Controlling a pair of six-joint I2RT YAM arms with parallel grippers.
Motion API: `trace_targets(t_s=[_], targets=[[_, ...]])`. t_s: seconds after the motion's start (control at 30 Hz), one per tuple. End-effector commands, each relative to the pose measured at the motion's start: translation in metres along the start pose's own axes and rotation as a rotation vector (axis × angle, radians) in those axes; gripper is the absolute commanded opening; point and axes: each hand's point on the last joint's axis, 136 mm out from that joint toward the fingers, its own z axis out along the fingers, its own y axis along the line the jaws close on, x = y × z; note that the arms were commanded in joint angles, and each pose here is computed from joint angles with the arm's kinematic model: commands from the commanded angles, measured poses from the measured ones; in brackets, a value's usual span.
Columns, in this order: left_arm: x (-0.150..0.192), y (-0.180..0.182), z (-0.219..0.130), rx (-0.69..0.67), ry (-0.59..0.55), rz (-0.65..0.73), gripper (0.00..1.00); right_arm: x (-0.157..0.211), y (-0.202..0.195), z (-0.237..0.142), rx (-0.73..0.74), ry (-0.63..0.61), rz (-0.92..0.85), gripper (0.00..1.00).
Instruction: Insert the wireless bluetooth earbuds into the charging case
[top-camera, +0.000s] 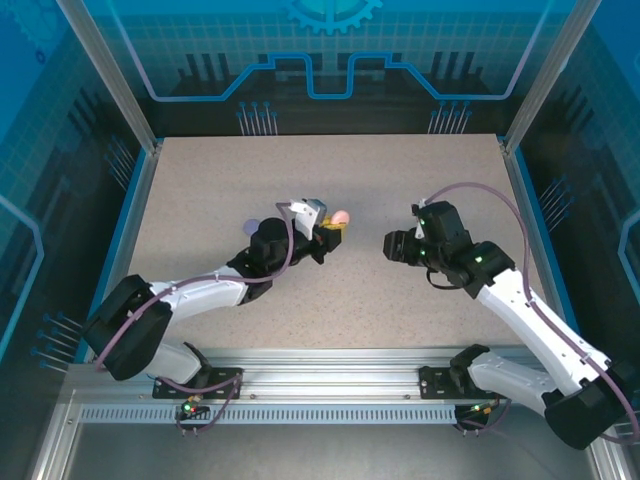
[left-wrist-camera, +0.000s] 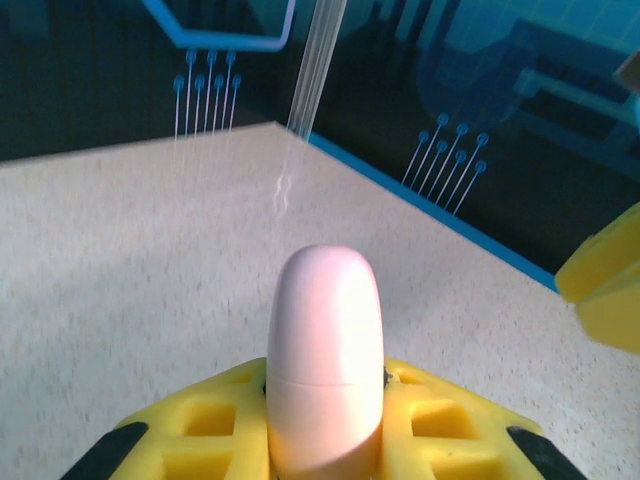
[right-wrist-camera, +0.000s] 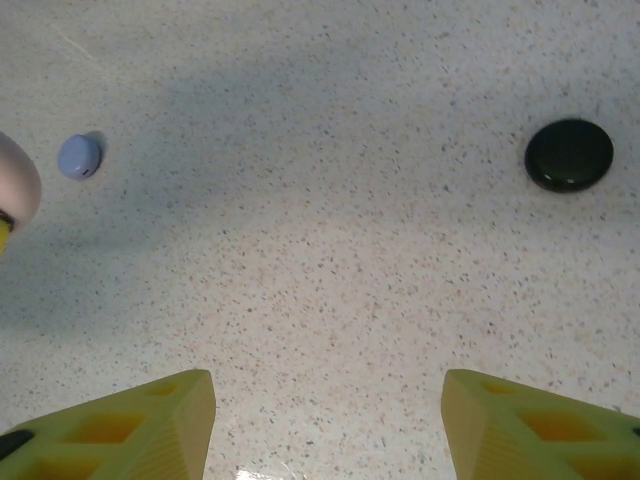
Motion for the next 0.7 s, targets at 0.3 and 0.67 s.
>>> trace_targets(t_s=[0.3, 0.67], targets=[[0.064, 0.034, 0.003, -0.169, 0.209, -0.252, 0.00, 0.012, -0.021, -0.004, 0.036, -0.044, 0.044, 0.63], [0.075, 0.046, 0.036, -0.224, 0.301, -0.302, 0.00, 0.013, -0.029, -0.008, 0.047, -0.059, 0.060, 0.63]])
